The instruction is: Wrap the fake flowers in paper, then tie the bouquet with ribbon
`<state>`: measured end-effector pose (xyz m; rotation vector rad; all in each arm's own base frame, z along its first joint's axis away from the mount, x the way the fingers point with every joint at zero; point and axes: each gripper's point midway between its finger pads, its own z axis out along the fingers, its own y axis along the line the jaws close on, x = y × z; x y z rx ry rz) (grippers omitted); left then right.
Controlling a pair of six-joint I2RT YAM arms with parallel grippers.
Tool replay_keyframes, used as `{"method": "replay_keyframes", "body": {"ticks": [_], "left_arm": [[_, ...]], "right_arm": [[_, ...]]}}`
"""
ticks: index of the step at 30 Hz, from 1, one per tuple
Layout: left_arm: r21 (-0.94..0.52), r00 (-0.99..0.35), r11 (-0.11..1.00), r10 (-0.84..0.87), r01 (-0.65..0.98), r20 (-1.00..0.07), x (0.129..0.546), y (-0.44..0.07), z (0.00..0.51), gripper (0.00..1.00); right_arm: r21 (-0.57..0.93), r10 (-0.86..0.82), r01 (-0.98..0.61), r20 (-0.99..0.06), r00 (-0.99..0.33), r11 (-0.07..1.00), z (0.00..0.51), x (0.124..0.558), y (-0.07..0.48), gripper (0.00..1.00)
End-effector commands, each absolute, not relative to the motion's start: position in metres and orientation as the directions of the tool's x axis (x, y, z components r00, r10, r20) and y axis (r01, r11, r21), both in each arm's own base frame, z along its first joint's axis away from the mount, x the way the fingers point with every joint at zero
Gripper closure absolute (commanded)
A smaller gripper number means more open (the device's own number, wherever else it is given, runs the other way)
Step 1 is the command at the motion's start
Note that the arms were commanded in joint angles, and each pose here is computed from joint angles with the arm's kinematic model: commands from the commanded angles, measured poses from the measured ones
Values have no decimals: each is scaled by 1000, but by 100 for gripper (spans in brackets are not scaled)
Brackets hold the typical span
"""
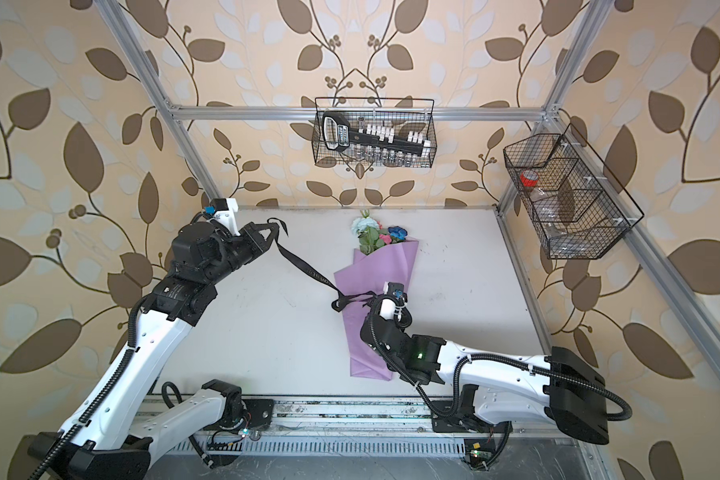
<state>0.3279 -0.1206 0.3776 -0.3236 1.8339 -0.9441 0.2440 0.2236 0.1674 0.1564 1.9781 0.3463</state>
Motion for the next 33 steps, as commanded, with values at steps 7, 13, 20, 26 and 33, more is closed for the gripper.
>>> {"method": "replay_keyframes", "body": {"ticks": [7,13,20,26,33], "left_arm": [[-708,-388,654,-600,265,-699,318,-119,411,100],[-714,-394,644,-602,274,-695,315,-120,412,100],[-730,-420,624,-604,281,-678,310,-124,409,100],[-745,-451,610,-603,272,-658,304,-126,398,100],[-742,-462,613,-593,273,-660,300,-127,397,100]], "right_arm": [[295,259,19,-801,-541,955,107,222,197,100],[280,223,-11,-786,-576,960,95,222,211,100],[235,187,-14,-806,-562,972,94,235,233,100],[177,173,38,-852,-494,983,101,256,242,100],[162,198,116,-863,-464,980,98,278,240,100]]}}
